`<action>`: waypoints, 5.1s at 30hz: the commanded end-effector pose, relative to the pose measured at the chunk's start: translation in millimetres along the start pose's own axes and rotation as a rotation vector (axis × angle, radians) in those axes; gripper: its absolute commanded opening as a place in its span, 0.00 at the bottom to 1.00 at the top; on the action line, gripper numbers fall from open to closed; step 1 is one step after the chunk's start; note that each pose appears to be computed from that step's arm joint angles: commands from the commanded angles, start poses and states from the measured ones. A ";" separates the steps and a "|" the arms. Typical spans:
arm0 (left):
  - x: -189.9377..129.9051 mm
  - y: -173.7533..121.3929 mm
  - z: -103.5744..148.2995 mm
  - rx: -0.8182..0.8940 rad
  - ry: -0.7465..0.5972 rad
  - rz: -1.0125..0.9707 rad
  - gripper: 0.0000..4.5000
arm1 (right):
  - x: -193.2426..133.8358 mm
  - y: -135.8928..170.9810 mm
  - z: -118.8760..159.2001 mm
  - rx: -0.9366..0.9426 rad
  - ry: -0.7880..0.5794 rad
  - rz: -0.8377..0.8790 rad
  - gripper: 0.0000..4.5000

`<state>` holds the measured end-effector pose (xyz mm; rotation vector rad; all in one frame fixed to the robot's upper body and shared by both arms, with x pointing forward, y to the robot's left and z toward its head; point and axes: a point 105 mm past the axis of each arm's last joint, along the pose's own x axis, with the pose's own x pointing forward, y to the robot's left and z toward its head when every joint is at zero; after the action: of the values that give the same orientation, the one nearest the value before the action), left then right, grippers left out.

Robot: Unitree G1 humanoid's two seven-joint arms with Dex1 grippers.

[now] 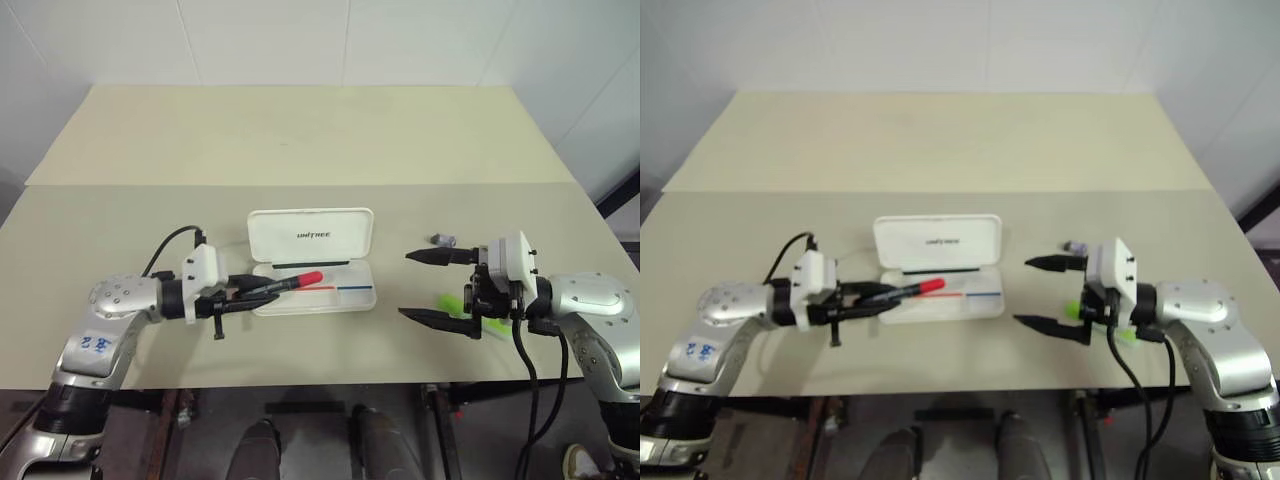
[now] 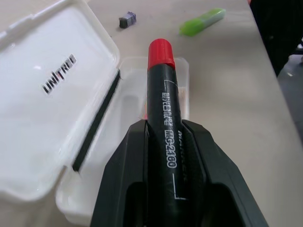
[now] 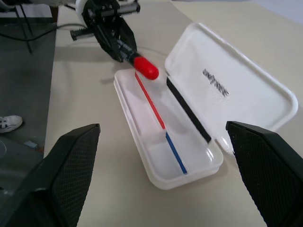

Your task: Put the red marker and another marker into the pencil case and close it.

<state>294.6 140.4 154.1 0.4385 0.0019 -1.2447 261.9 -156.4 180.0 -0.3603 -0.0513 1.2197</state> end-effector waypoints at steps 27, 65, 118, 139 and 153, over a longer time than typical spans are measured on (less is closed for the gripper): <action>46.3 27.2 1.1 0.132 -0.005 -0.006 0.80 | -1.4 6.6 26.4 -0.077 -0.053 -0.100 1.00; -30.2 -9.5 61.7 0.037 -0.081 -0.117 1.00 | -125.6 -21.8 -108.6 0.229 0.409 -0.337 1.00; -85.7 4.1 17.5 0.078 0.089 0.038 1.00 | 86.9 -10.3 -9.4 -0.080 0.051 0.159 0.24; -84.0 3.9 19.6 0.077 0.088 0.061 1.00 | 134.6 0.6 -36.2 -0.106 0.127 0.304 0.24; -79.6 5.4 21.2 0.083 0.078 0.068 1.00 | 134.9 -6.7 -40.0 -0.139 0.161 0.333 0.24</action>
<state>269.5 210.5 182.6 0.5205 0.0452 -1.1648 324.3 -44.6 125.6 -0.5678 0.0633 1.5073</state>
